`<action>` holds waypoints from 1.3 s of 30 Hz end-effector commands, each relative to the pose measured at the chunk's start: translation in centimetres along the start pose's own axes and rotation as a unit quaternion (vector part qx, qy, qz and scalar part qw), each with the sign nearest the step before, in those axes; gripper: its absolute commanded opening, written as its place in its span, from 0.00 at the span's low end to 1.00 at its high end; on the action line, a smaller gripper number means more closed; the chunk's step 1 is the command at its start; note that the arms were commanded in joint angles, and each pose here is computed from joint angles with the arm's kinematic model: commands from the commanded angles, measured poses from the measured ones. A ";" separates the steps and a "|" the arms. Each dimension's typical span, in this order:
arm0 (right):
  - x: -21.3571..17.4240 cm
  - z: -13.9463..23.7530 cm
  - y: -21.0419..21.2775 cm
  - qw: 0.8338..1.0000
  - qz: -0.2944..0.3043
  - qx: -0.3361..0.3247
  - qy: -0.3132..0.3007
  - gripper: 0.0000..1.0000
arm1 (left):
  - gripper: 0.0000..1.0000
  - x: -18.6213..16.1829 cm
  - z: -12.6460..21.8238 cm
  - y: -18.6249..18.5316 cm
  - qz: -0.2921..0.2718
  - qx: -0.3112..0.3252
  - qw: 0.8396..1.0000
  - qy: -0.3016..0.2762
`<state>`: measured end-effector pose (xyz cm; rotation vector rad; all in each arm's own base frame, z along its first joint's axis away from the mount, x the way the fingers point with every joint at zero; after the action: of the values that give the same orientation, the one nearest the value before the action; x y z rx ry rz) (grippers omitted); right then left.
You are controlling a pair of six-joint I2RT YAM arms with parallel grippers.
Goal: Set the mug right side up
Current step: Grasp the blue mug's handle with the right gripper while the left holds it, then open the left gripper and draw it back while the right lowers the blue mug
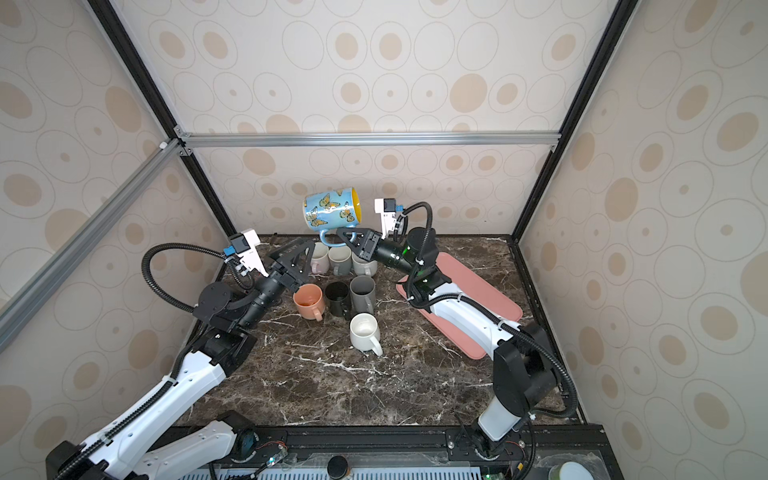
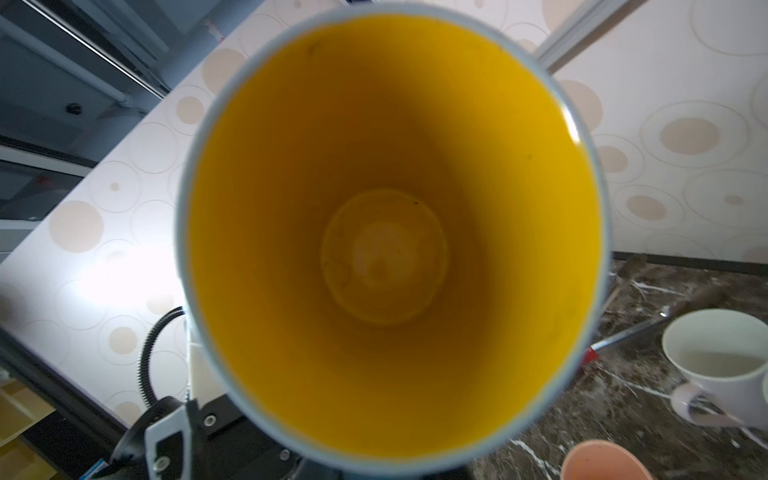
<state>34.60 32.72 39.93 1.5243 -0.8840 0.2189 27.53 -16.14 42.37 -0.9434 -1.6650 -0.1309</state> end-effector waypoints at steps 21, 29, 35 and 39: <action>-18.3 0.3 -3.7 0.908 0.233 -0.226 0.263 0.00 | 0.59 2.5 9.3 5.7 -0.194 0.277 0.941 0.025; -24.2 -0.4 -6.6 0.855 0.288 -0.275 0.333 0.00 | 0.60 1.6 9.1 6.2 -0.194 0.279 0.940 0.037; -25.6 0.2 -10.1 0.821 0.295 -0.345 0.348 0.00 | 0.61 1.5 9.5 6.4 -0.199 0.288 0.936 0.041; -25.4 0.5 -11.0 0.808 0.307 -0.369 0.342 0.00 | 0.61 1.3 9.6 6.6 -0.201 0.293 0.934 0.045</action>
<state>21.84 39.64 11.43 0.3017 -0.5322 0.7905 24.42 -6.34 37.81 -0.1830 -1.6527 0.0524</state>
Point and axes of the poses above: each gripper's point midway between its finger pads, its own z axis back along the fingers, its own y axis along the line the jaws close on, x = y × z, the point moved 3 cm from there along z, back along the fingers, and after that the axes turned 6 degrees about -z, right-handed, at the moved point
